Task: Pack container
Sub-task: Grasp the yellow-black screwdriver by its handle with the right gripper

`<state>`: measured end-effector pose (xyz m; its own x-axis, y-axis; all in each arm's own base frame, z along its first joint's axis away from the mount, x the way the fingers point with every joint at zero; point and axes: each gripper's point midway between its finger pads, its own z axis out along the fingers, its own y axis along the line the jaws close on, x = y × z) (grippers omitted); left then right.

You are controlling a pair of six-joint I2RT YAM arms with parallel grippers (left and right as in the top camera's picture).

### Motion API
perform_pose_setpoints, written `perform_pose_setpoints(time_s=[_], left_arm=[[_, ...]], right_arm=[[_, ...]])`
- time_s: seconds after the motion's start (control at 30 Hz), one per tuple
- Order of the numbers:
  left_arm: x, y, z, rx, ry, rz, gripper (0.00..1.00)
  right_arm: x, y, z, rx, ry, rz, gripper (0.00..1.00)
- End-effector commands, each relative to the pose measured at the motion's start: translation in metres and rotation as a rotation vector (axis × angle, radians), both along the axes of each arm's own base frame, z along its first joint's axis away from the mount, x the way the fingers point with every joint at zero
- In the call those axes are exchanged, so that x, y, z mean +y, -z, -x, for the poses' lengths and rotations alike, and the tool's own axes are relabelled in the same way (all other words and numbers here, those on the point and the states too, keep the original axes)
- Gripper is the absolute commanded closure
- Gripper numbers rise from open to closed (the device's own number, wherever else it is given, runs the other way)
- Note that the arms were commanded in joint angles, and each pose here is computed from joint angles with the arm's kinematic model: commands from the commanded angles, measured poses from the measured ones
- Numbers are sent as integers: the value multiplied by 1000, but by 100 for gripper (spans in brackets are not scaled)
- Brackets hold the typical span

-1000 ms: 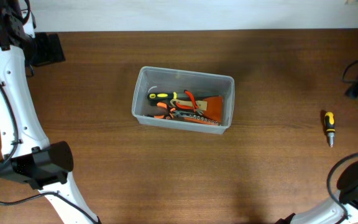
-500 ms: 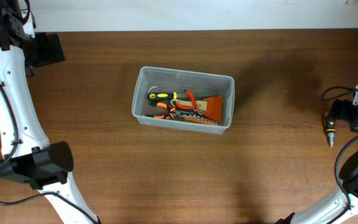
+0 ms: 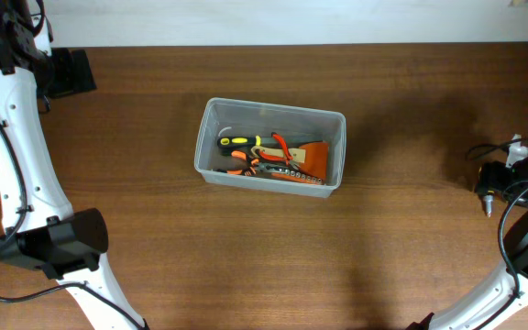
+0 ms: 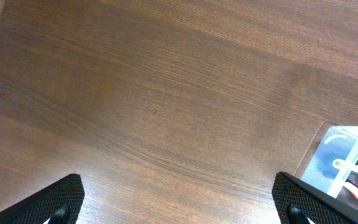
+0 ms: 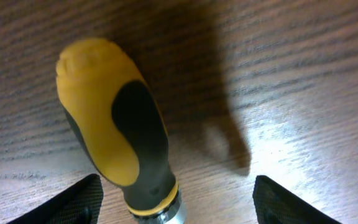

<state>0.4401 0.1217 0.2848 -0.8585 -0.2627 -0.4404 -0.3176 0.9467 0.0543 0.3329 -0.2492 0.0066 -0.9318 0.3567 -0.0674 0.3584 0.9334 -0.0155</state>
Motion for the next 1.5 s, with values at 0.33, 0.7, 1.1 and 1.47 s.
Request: perform_pose_setpoints(time_s=[0.33, 0.7, 1.1, 1.47], left_arm=[[2, -5, 3, -9, -19, -3, 1], [2, -5, 3, -9, -19, -3, 1], [2, -5, 3, -9, -19, -3, 1], [2, -5, 3, -9, -19, -3, 1]], right_arm=[[11, 11, -17, 0, -75, 28, 36], [18, 34, -6, 68, -75, -14, 53], [27, 33, -5, 61, -27, -64, 75], [59, -25, -34, -35, 42, -290, 85]])
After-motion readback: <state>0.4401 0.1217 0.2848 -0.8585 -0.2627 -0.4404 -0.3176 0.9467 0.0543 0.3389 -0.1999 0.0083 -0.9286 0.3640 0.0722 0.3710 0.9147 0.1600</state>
